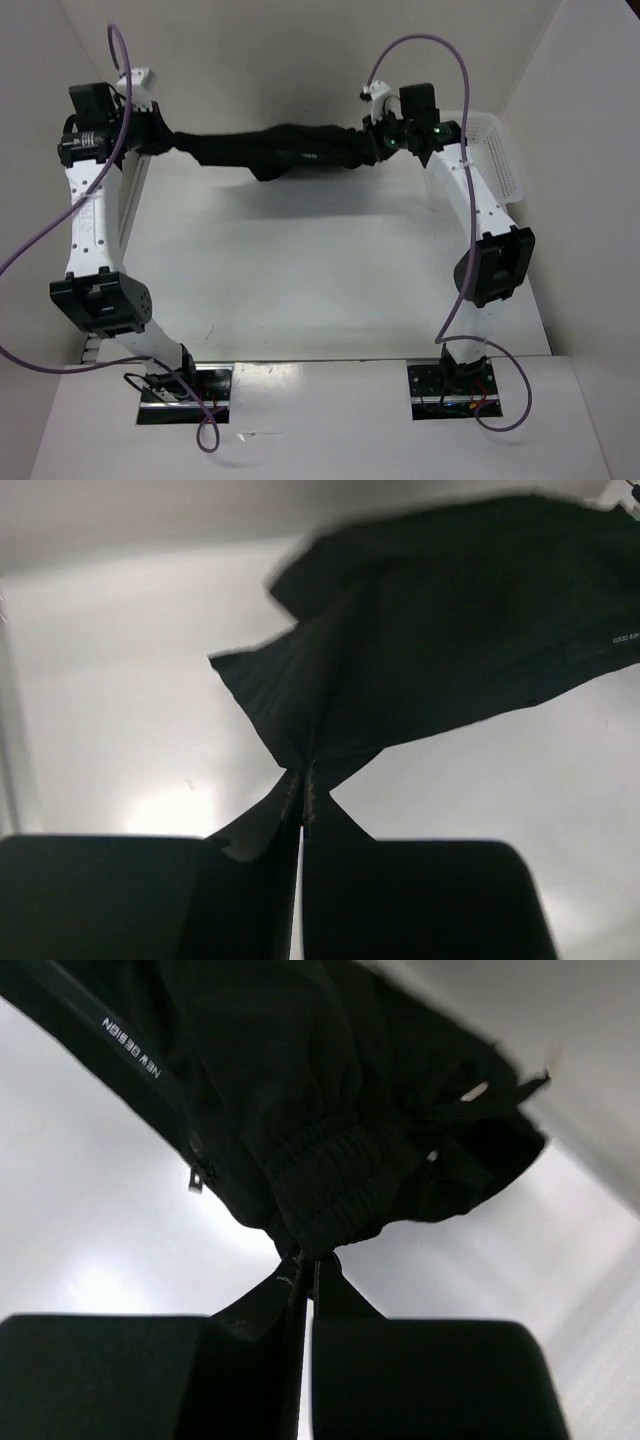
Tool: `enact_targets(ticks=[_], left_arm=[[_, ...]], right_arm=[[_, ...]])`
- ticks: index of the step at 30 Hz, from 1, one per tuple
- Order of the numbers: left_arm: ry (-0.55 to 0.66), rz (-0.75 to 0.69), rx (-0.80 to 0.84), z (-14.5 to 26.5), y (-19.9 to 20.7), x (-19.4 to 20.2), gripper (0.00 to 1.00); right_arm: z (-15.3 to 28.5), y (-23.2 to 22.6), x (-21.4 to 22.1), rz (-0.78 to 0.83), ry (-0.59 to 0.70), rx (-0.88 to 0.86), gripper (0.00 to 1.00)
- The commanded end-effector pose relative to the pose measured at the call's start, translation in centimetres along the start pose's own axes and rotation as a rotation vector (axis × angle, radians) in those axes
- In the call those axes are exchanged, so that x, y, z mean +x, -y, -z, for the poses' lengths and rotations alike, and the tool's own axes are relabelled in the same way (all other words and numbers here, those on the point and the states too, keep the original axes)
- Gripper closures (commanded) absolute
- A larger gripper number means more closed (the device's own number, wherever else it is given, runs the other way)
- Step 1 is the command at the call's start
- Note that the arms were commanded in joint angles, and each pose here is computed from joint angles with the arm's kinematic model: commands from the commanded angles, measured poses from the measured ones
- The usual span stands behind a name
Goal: Fold and stack the shorts
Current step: Flatten the shorts out
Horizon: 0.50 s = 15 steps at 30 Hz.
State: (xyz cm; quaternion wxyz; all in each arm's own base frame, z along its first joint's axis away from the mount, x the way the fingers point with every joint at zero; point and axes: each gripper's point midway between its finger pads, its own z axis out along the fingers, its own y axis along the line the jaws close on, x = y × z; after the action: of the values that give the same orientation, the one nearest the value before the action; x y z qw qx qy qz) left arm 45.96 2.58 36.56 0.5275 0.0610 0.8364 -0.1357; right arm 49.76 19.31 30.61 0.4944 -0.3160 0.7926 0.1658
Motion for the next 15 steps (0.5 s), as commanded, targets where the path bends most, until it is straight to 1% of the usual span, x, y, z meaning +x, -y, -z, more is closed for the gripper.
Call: enact_targets(ticks=[1,2,3,4,5,6,7,8,9,11,12,13,15], left_arm=[[-0.256,0.139,0.001,-0.8,-0.3,9.7,1.00],[-0.282,0.151,-0.006,-0.1,0.1,10.9,1.00],[-0.339,0.176,-0.026,0.3,0.0,13.0,1.00],[-0.433,0.214,-0.020,0.3,0.6,16.8,1.00],[-0.468,0.226,-0.032,1.0,0.8,18.3,1.00],[-0.530,0.229,-0.040,1.2,1.5,20.4,1.00],[-0.583,0.253,-0.036,1.5,1.8,22.4,1.00],[-0.679,0.283,-0.030,2.5,2.7,25.5,1.00],[-0.721,0.302,-0.027,2.9,3.0,27.0,1.00],[-0.806,0.309,-0.061,3.8,3.0,29.7,1.00],[-0.876,0.316,-0.065,4.6,3.5,31.9,1.00],[-0.907,0.309,-0.097,5.0,3.1,32.9,1.00],[-0.977,0.297,-0.098,6.0,3.9,34.4,1.00]], right_arm=[[1.6,-3.9,8.7,0.006,-0.223,-0.145,1.00],[2.7,-4.8,9.5,0.014,-0.239,-0.166,1.00],[3.1,-5.4,11.3,0.007,-0.283,-0.184,1.00],[3.3,-6.7,14.8,0.009,-0.359,-0.226,1.00],[4.0,-7.2,16.1,0.030,-0.395,-0.226,1.00],[4.8,-8.5,19.7,0.019,-0.490,-0.259,1.00],[5.2,-9.3,21.3,0.076,-0.536,-0.290,1.00],[6.1,-9.4,22.8,0.110,-0.585,-0.282,1.00],[6.9,-10.3,26.0,0.117,-0.670,-0.314,1.00],[8.5,-11.0,28.3,0.180,-0.750,-0.344,1.00],[9.4,-11.7,30.2,0.172,-0.799,-0.376,1.00],[10.0,-11.8,31.1,0.175,-0.832,-0.383,1.00],[10.6,-12.3,32.3,0.185,-0.865,-0.400,1.00]])
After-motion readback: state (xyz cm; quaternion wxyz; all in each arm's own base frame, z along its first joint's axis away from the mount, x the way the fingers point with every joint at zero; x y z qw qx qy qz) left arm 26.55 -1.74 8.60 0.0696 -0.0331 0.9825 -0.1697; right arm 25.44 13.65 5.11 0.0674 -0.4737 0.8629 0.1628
